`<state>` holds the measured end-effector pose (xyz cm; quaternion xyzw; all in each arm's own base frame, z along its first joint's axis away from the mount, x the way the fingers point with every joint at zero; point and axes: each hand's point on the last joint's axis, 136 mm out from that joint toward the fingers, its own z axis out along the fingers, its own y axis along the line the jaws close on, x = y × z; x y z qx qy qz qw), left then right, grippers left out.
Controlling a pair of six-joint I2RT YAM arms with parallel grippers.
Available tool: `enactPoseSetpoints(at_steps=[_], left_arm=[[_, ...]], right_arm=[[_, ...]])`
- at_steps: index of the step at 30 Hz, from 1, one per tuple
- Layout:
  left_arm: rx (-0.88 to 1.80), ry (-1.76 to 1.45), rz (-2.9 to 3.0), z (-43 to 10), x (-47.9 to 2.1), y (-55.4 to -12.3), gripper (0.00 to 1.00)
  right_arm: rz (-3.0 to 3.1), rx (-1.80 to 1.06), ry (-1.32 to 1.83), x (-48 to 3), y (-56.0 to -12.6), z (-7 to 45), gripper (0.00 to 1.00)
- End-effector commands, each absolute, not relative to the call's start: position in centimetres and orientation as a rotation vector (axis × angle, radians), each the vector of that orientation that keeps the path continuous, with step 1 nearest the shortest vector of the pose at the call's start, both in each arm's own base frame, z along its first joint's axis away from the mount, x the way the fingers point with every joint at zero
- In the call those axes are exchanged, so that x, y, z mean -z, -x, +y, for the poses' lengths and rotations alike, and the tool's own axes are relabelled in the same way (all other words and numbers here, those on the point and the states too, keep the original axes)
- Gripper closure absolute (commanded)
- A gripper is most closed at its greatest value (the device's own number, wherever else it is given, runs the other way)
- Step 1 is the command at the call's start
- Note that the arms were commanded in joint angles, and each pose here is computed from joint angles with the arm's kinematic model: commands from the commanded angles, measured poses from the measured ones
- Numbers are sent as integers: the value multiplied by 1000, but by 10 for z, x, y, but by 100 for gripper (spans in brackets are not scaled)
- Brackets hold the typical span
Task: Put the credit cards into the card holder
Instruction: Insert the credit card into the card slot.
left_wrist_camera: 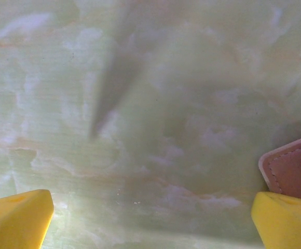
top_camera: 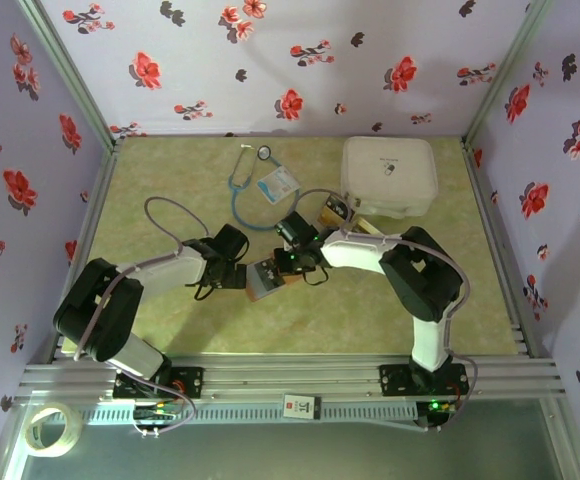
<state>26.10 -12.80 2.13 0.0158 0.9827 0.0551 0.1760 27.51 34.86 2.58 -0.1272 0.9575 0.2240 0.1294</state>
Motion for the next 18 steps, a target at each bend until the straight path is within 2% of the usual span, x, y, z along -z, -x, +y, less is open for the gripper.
enactPoseSetpoints(at_steps=[1,18], left_arm=[[-208,-69,2779,-126,-16,-264,0],[-201,-72,2774,-127,-18,-263,0]], right_arm=[[2804,-619,393,-22,-272,352,100],[2794,-675,409,-28,-265,370,100]])
